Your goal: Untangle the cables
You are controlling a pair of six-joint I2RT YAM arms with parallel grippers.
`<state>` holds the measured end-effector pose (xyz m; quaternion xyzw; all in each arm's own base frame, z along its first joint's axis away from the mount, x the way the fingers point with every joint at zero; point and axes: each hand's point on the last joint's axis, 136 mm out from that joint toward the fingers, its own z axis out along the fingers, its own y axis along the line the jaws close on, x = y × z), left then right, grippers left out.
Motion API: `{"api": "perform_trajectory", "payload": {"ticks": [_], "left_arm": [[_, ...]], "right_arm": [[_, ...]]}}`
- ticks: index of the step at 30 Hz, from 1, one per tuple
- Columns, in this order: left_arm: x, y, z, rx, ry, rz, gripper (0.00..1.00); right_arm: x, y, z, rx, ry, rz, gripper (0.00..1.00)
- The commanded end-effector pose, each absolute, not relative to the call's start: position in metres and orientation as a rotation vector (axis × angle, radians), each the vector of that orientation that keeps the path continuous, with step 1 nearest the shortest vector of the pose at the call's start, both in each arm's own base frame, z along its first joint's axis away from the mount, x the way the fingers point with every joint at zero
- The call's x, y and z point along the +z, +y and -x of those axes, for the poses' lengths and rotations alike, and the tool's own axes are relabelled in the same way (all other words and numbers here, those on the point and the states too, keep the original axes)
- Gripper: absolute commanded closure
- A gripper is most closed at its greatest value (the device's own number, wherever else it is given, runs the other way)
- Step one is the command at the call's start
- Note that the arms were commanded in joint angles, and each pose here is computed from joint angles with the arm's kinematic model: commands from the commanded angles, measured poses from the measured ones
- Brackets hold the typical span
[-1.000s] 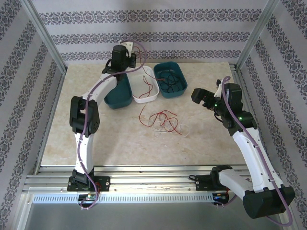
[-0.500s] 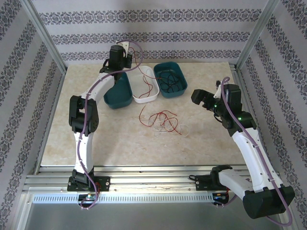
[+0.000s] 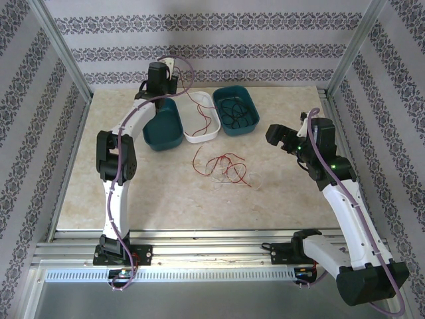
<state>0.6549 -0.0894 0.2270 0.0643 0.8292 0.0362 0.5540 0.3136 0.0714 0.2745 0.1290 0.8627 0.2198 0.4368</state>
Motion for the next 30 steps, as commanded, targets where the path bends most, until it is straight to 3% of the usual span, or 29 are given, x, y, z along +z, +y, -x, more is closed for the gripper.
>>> {"api": "perform_trajectory", "payload": {"ticks": [1, 8, 25, 30], "left_arm": [[0.233, -0.084, -0.66, 0.145, 1.972, -0.184, 1.0], [0.238, -0.082, -0.658, 0.208, 1.979, -0.207, 1.0], [0.19, -0.188, -0.608, 0.186, 2.159, -0.476, 1.0], [0.181, -0.21, -0.599, 0.069, 2.192, -0.441, 1.0]], "right_arm": [[0.276, 0.068, -0.316, 0.536, 2.142, -0.345, 0.02], [0.272, 0.066, -0.316, 0.524, 2.148, -0.348, 0.02], [0.267, 0.063, -0.308, 0.513, 2.142, -0.35, 0.02], [0.266, 0.062, -0.304, 0.507, 2.134, -0.355, 0.02]]}}
